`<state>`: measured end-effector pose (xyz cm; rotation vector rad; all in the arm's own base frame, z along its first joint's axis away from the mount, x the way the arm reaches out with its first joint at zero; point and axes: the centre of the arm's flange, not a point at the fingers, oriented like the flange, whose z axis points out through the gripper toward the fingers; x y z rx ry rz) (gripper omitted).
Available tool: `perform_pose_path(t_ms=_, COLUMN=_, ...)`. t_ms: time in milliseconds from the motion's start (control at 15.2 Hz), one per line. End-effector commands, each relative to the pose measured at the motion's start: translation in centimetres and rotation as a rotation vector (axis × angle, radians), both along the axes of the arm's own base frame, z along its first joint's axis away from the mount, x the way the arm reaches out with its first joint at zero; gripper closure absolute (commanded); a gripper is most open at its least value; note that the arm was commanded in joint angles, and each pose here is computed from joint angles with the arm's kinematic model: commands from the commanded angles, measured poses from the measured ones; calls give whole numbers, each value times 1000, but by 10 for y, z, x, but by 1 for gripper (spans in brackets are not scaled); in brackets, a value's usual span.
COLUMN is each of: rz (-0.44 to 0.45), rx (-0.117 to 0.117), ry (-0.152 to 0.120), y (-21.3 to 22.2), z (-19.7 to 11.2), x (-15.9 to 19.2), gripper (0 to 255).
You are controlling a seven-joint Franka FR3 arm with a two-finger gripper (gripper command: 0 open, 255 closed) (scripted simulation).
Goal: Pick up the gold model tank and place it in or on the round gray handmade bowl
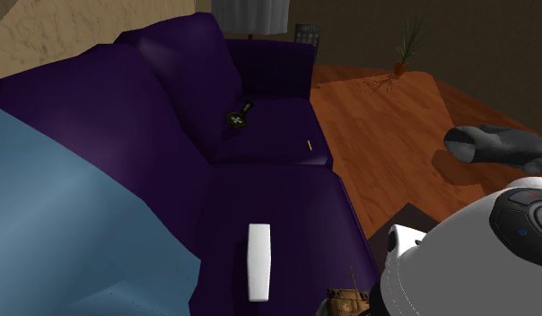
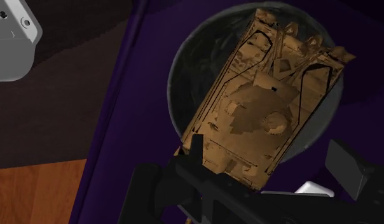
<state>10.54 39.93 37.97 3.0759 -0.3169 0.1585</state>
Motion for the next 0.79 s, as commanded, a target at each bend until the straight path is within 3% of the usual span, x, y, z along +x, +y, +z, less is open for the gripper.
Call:
perform_pose_path(t_ms=0, rz=0, rx=0, ry=0, y=1, z=13, x=-1, gripper=0)
perform_pose_path(t_ms=198, rz=0, rx=0, ry=0, y=3, z=50, x=-5, gripper=0)
perform_pose_path(t_ms=726, rz=0, rx=0, ry=0, y=3, z=50, x=-5, gripper=0)
